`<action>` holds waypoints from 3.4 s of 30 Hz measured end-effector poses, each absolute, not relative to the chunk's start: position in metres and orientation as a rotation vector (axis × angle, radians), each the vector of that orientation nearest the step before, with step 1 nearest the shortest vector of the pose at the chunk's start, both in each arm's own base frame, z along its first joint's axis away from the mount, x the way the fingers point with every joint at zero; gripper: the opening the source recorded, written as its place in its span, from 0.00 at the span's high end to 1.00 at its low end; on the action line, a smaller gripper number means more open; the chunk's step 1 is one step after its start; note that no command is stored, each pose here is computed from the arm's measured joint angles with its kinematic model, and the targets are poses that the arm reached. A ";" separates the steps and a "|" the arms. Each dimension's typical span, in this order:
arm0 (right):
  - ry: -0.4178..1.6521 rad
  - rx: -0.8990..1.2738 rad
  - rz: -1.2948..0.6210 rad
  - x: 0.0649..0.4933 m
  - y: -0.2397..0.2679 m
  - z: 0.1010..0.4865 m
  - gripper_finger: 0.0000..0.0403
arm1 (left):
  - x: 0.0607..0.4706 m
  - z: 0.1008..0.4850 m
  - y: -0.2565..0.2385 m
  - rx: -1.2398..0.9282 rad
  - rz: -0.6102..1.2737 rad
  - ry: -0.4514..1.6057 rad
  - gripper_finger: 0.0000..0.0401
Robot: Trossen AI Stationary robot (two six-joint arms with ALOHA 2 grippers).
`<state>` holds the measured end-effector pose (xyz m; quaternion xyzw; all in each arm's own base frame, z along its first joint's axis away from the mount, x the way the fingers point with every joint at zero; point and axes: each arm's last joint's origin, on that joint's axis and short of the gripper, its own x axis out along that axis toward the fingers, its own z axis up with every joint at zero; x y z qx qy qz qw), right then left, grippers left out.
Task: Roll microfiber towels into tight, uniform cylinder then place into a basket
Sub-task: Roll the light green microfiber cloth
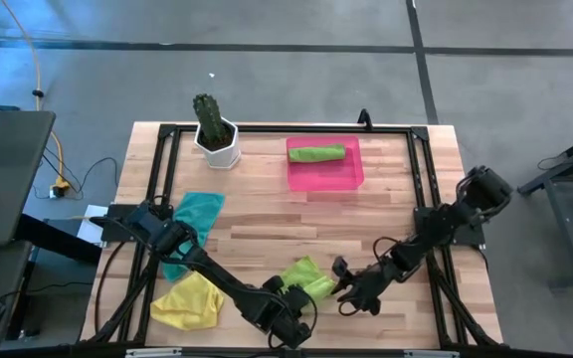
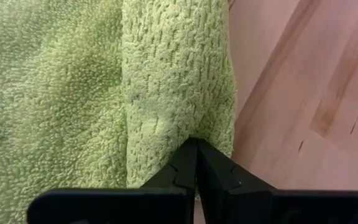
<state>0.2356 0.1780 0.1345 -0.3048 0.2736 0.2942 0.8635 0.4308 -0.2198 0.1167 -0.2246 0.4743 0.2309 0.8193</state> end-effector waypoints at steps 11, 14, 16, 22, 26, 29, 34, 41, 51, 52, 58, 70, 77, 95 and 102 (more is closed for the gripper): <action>0.587 -0.680 0.492 0.250 0.168 0.119 0.71 | 0.431 0.117 -0.220 -0.480 0.489 1.014 1.00; 0.548 -0.722 0.503 0.252 0.169 0.121 0.71 | 0.431 0.117 -0.220 -0.477 0.488 1.015 1.00; 0.543 -0.736 0.505 0.252 0.169 0.121 0.71 | 0.431 0.117 -0.220 -0.477 0.488 1.015 1.00; 0.562 -0.698 0.517 0.256 0.161 0.121 0.71 | 0.431 0.116 -0.219 -0.478 0.489 1.016 1.00; 0.578 -0.619 0.538 0.260 0.156 0.120 0.66 | 0.431 0.116 -0.219 -0.482 0.485 1.022 1.00; 0.593 -0.569 0.516 0.263 0.151 0.120 0.59 | 0.431 0.116 -0.219 -0.483 0.484 1.024 1.00; 0.610 -0.527 0.532 0.266 0.146 0.118 0.47 | 0.431 0.116 -0.219 -0.484 0.484 1.024 1.00; 0.651 -0.519 0.523 0.271 0.139 0.107 0.44 | 0.431 0.116 -0.219 -0.484 0.484 1.024 1.00; 0.727 -0.373 0.453 0.275 0.127 0.103 0.68 | 0.438 0.127 -0.222 -0.439 0.426 1.015 1.00; 0.736 -0.351 0.448 0.275 0.126 0.103 0.72 | 0.439 0.129 -0.223 -0.426 0.415 1.015 1.00; 0.775 -0.255 0.494 0.276 0.120 0.102 0.96 | 0.437 0.135 -0.222 -0.376 0.417 1.061 1.00; 0.899 0.230 0.552 0.287 0.092 0.104 0.98 | 0.430 0.171 -0.219 -0.239 0.491 1.146 1.00; 0.947 0.460 0.533 0.301 0.080 0.115 0.97 | 0.433 0.181 -0.219 -0.214 0.510 1.084 1.00; 1.040 0.568 0.436 0.311 0.066 0.103 0.97 | 0.437 0.182 -0.208 -0.153 0.610 0.982 1.00; 0.998 0.526 0.468 0.314 0.067 0.101 0.97 | 0.435 0.176 -0.208 -0.237 0.635 1.044 1.00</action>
